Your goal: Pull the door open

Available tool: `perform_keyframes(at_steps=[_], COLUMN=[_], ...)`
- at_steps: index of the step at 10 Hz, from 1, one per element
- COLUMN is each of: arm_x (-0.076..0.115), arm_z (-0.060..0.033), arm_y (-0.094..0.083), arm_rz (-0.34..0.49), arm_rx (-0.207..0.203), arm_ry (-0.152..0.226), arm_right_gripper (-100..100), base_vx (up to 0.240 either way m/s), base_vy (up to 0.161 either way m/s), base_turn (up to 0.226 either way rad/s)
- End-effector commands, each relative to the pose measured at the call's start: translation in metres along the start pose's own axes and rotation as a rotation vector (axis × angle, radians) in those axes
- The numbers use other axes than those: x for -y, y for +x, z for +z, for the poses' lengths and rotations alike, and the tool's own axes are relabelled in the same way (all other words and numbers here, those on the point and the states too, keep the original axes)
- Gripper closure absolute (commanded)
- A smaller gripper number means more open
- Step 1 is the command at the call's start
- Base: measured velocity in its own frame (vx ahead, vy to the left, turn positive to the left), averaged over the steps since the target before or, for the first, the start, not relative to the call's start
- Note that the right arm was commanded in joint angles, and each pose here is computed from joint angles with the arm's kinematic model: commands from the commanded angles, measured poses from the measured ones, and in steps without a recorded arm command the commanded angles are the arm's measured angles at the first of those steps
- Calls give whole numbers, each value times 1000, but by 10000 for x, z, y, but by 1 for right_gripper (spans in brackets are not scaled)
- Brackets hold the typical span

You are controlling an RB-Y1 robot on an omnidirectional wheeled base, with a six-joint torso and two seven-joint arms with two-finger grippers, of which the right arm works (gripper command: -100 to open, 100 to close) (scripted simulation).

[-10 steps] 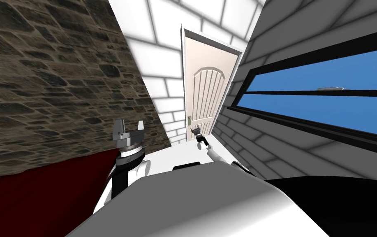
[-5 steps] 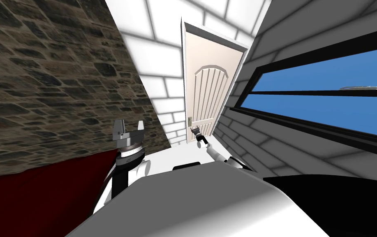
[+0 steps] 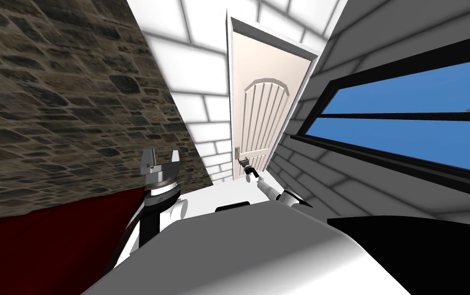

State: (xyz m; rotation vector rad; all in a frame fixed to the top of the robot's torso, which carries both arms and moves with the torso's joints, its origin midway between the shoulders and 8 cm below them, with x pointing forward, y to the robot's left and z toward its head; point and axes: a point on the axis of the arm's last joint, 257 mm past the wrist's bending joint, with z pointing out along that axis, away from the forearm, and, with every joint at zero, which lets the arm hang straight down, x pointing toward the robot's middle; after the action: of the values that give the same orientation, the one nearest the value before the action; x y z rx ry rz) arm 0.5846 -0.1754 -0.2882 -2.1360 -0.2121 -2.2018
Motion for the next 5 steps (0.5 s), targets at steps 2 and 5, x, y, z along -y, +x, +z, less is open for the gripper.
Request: perform_keyframes(at_steps=[2,5], arm_x=[-62,-381], arm_z=[51,15], arm_y=[-65,-118], arm_rz=[38,46], arm_rx=[20,28], arm_ry=[-6,-42], arm_right_gripper=[-100,-100], base_vx=[79,73], base_vy=[-29,2], base_turn=[26,79])
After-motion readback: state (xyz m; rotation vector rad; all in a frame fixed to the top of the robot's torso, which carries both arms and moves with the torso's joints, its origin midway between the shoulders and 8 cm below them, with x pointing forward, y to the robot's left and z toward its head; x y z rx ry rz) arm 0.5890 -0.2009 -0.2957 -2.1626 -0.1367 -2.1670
